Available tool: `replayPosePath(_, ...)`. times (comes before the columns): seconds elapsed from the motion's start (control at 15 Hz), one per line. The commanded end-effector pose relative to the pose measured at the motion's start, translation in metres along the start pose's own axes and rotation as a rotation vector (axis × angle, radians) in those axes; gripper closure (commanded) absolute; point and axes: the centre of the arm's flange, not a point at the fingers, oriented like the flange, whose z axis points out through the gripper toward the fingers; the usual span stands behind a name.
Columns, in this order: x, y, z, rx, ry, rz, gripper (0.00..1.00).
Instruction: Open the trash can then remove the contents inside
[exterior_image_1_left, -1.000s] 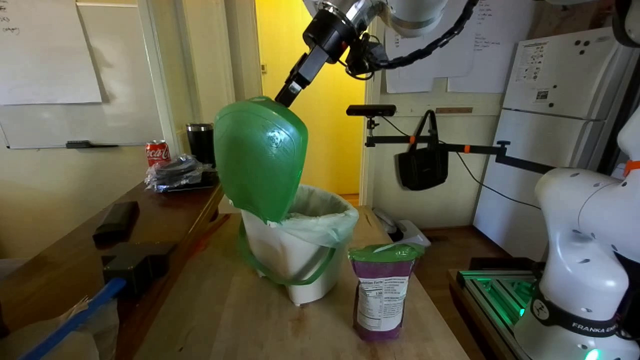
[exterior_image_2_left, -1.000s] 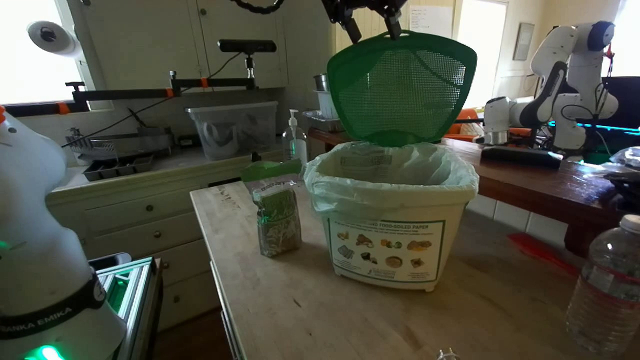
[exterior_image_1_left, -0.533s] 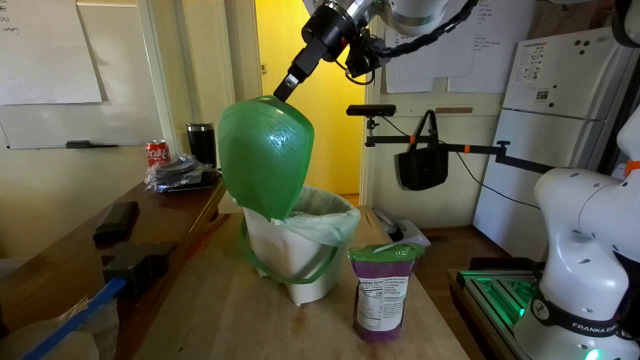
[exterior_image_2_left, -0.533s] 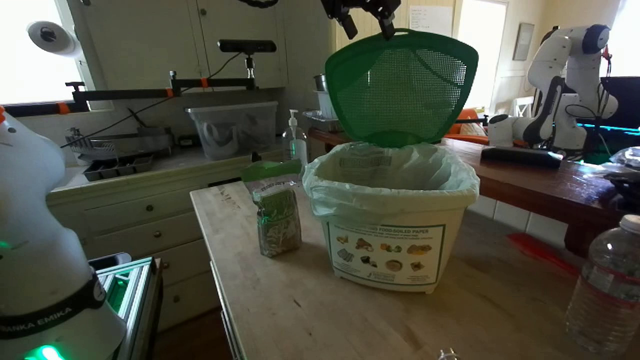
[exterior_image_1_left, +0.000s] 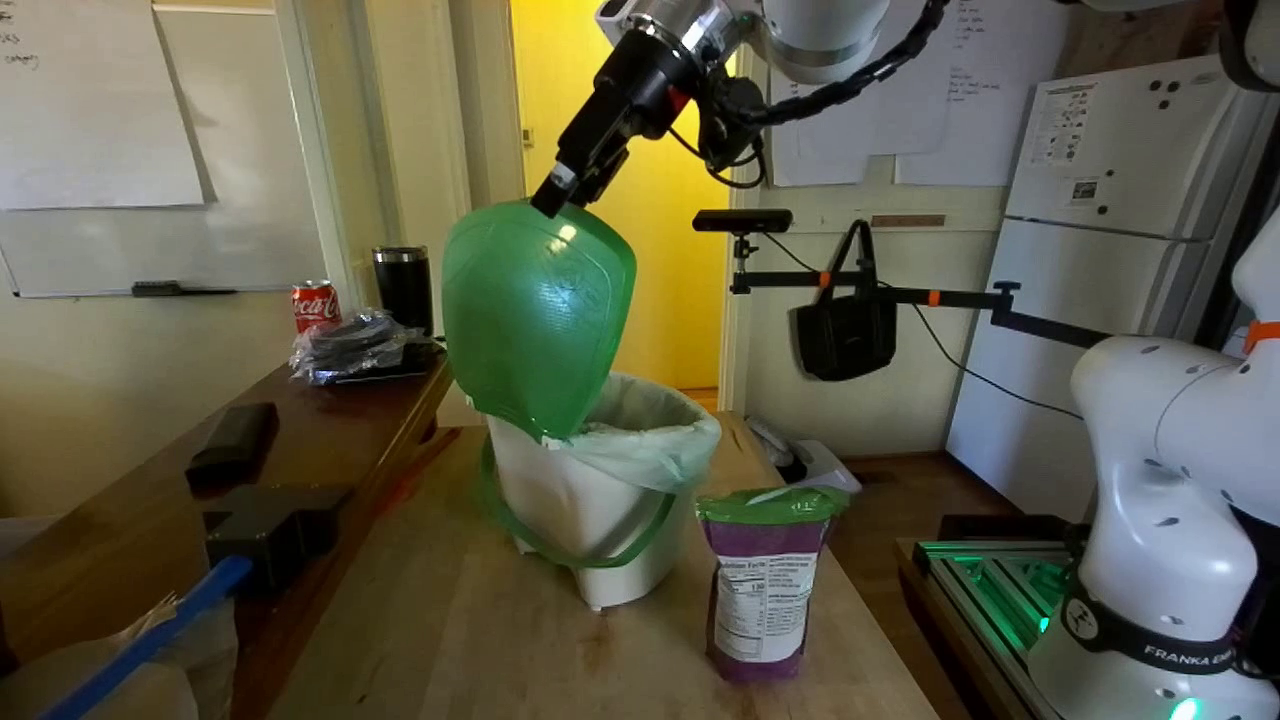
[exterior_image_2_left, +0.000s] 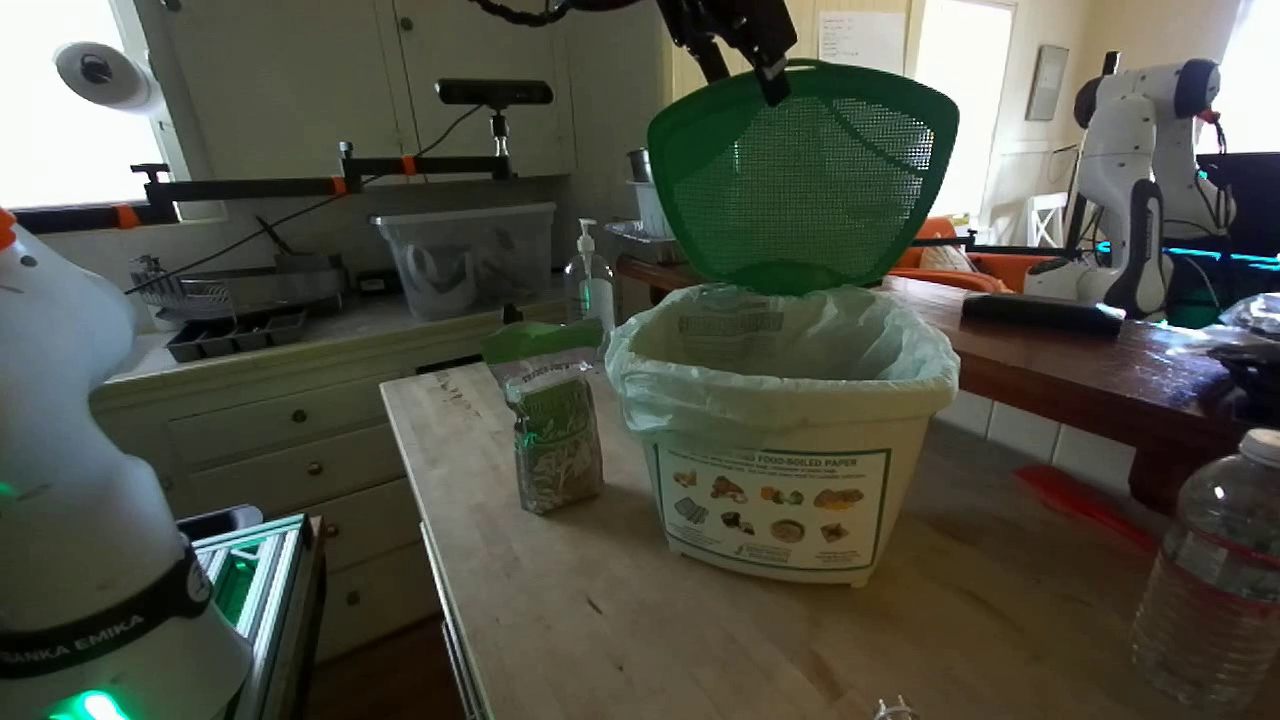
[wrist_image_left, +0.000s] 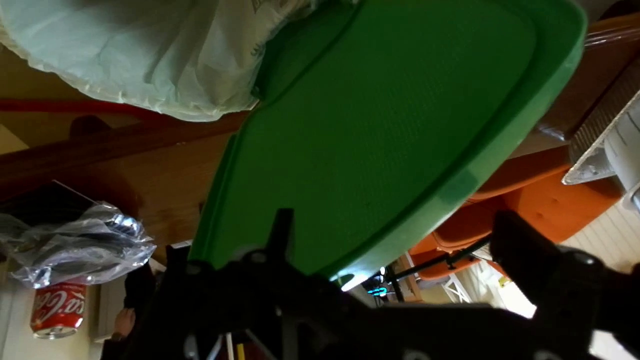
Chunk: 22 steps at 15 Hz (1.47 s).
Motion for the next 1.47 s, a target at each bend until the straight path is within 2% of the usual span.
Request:
replayPosePath(0.0, -0.002, 0.000, 0.012, -0.081, -0.020, 0.072, 0.00)
replayPosePath(0.6, -0.018, 0.022, -0.007, -0.266, -0.052, 0.133, 0.00)
replayPosePath(0.87, -0.027, 0.031, -0.016, -0.314, -0.072, 0.138, 0.00)
replayPosePath(1.4, -0.041, 0.054, -0.029, -0.362, -0.111, 0.171, 0.00)
